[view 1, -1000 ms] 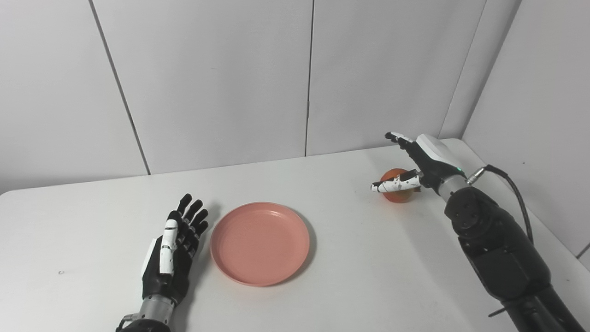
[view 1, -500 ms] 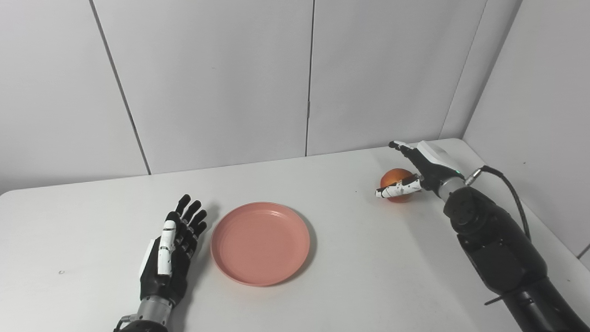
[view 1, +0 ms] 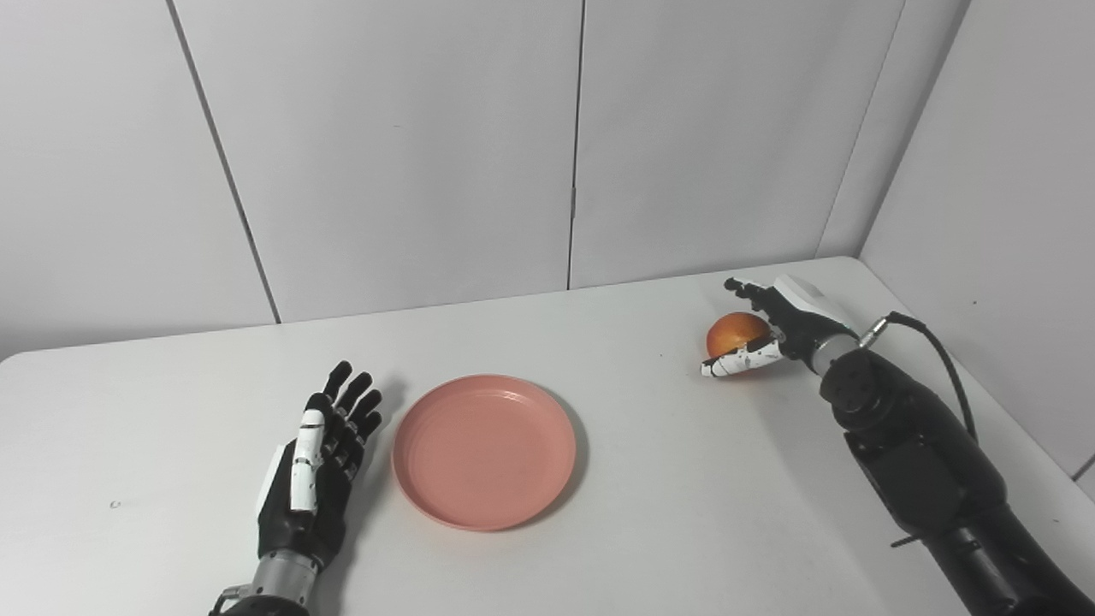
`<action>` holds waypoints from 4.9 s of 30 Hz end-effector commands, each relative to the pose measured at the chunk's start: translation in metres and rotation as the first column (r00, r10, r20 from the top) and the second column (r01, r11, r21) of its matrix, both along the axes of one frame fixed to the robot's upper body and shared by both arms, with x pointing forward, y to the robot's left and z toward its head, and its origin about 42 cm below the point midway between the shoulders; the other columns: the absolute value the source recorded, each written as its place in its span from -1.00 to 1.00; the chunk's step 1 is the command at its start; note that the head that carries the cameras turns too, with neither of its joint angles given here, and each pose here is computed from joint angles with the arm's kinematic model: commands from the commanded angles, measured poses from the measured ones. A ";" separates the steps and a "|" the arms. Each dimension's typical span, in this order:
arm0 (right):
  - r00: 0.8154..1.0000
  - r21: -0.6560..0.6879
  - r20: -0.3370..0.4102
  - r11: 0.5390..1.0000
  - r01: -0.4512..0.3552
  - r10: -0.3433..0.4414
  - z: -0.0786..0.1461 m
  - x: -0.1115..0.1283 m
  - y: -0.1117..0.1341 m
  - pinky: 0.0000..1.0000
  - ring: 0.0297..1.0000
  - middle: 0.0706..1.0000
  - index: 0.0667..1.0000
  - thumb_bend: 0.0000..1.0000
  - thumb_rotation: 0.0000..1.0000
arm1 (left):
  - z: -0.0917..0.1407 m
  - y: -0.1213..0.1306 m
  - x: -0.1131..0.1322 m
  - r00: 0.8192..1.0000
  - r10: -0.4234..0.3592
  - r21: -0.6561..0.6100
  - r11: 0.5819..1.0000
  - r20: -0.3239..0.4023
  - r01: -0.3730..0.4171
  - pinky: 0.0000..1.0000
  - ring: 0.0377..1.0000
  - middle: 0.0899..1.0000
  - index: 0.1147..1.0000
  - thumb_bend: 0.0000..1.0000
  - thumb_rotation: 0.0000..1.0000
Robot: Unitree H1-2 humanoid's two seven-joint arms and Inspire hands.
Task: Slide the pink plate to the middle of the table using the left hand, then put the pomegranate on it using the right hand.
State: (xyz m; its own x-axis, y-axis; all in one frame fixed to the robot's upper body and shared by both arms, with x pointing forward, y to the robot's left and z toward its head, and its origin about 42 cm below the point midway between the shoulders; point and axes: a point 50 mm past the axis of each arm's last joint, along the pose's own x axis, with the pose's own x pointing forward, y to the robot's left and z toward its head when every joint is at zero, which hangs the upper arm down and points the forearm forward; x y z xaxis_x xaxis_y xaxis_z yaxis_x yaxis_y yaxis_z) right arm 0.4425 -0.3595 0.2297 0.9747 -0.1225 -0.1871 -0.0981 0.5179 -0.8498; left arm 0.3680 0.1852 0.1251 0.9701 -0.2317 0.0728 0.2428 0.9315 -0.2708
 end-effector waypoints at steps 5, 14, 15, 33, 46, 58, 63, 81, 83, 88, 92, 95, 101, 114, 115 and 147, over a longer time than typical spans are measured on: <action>0.997 -0.007 0.078 1.000 0.011 -0.010 0.029 0.011 -0.009 0.61 0.73 0.77 0.77 1.00 -0.41 | -0.019 0.008 -0.009 0.997 0.010 0.018 1.000 -0.080 -0.009 0.93 0.87 0.88 0.87 -0.28 1.00; 0.999 -0.003 0.043 1.000 0.018 -0.018 0.024 0.018 -0.011 0.54 0.67 0.72 0.72 1.00 -0.45 | -0.018 0.009 -0.009 0.997 0.010 0.017 1.000 -0.081 -0.009 0.93 0.88 0.89 0.88 -0.29 1.00; 0.999 -0.001 0.043 1.000 0.017 -0.017 0.023 0.018 -0.012 0.54 0.67 0.72 0.72 1.00 -0.45 | -0.018 0.009 -0.009 0.997 0.009 0.015 1.000 -0.081 -0.008 0.93 0.88 0.89 0.88 -0.28 1.00; 0.998 -0.030 0.052 0.999 -0.031 0.032 0.000 0.033 -0.006 0.03 0.05 0.09 0.11 0.55 -0.69 | -0.018 0.008 -0.010 0.997 0.010 0.018 1.000 -0.082 -0.009 0.91 0.87 0.88 0.88 -0.26 1.00; 0.989 0.060 0.144 0.998 -0.019 0.010 0.015 0.025 -0.005 -0.19 -0.14 -0.08 -0.10 0.03 -0.73 | -0.018 0.007 -0.010 0.997 0.011 0.020 1.000 -0.083 -0.009 0.91 0.87 0.88 0.87 -0.24 1.00; 0.949 0.085 0.299 0.988 -0.131 0.100 0.057 0.002 0.025 -0.19 -0.12 -0.06 -0.10 0.03 -0.72 | -0.018 0.003 -0.011 0.997 0.013 0.026 1.000 -0.081 -0.011 0.90 0.86 0.88 0.86 -0.24 1.00; 0.926 0.082 0.345 0.978 -0.193 0.154 0.071 -0.008 0.052 -0.17 -0.09 -0.04 -0.10 0.03 -0.72 | -0.017 -0.001 -0.012 0.997 0.013 0.032 0.999 -0.079 -0.010 0.92 0.87 0.89 0.87 -0.22 1.00; 0.825 0.032 0.414 0.900 -0.435 0.385 0.078 -0.018 0.161 -0.19 -0.10 -0.04 -0.10 0.03 -0.72 | -0.016 -0.014 -0.014 0.997 0.023 0.049 0.999 -0.079 -0.019 0.90 0.85 0.86 0.84 -0.21 1.00; 0.818 0.021 0.414 0.894 -0.447 0.399 0.076 -0.018 0.174 -0.16 -0.08 -0.03 -0.10 0.03 -0.72 | -0.016 -0.016 -0.014 0.997 0.025 0.046 0.999 -0.079 -0.022 0.88 0.84 0.86 0.83 -0.21 1.00; 0.794 0.016 0.412 0.868 -0.496 0.446 0.065 -0.017 0.199 -0.26 -0.18 -0.09 -0.10 0.03 -0.72 | -0.014 -0.023 -0.016 0.996 0.037 0.052 0.998 -0.084 -0.033 0.84 0.81 0.83 0.79 -0.17 1.00; 0.777 0.028 0.408 0.844 -0.536 0.480 0.051 -0.013 0.212 -0.34 -0.26 -0.14 -0.10 0.03 -0.73 | -0.014 -0.027 -0.017 0.996 0.034 0.043 0.999 -0.082 -0.031 0.85 0.82 0.84 0.81 -0.17 1.00; 0.780 0.040 0.395 0.839 -0.542 0.485 0.041 -0.012 0.221 -0.33 -0.25 -0.13 -0.10 0.03 -0.73 | -0.014 -0.031 -0.017 0.996 0.034 0.041 0.999 -0.084 -0.031 0.85 0.82 0.84 0.81 -0.17 1.00; 0.783 0.077 0.380 0.827 -0.558 0.493 0.020 -0.016 0.239 -0.35 -0.23 -0.12 -0.10 0.03 -0.73 | -0.014 -0.039 -0.018 0.996 0.033 0.046 0.999 -0.081 -0.029 0.83 0.81 0.83 0.81 -0.14 1.00; 0.791 0.083 0.338 0.820 -0.566 0.511 -0.016 -0.027 0.261 -0.34 -0.22 -0.08 -0.10 0.03 -0.73 | -0.010 -0.050 -0.017 0.995 0.053 0.036 0.998 -0.085 -0.050 0.83 0.82 0.82 0.80 -0.16 1.00; 0.791 0.083 0.334 0.820 -0.566 0.512 -0.018 -0.027 0.260 -0.34 -0.22 -0.08 -0.10 0.03 -0.73 | -0.009 -0.050 -0.017 0.995 0.053 0.037 0.998 -0.085 -0.050 0.83 0.82 0.82 0.80 -0.16 1.00; 0.824 0.014 0.233 0.846 -0.533 0.516 -0.037 -0.033 0.248 0.22 0.42 0.52 0.50 0.61 -0.44 | -0.005 -0.051 -0.015 0.994 0.056 0.046 0.998 -0.092 -0.052 0.80 0.82 0.82 0.80 -0.15 1.00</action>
State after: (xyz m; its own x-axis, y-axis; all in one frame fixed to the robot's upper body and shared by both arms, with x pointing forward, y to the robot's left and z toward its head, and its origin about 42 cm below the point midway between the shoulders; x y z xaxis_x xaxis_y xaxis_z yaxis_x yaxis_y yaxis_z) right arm 0.4069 -0.1100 0.1830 0.9011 0.4322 0.0339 -0.2131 0.5098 -0.8334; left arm 0.3559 0.1341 0.1297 0.9843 -0.1714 0.0410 0.1762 0.9522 -0.2497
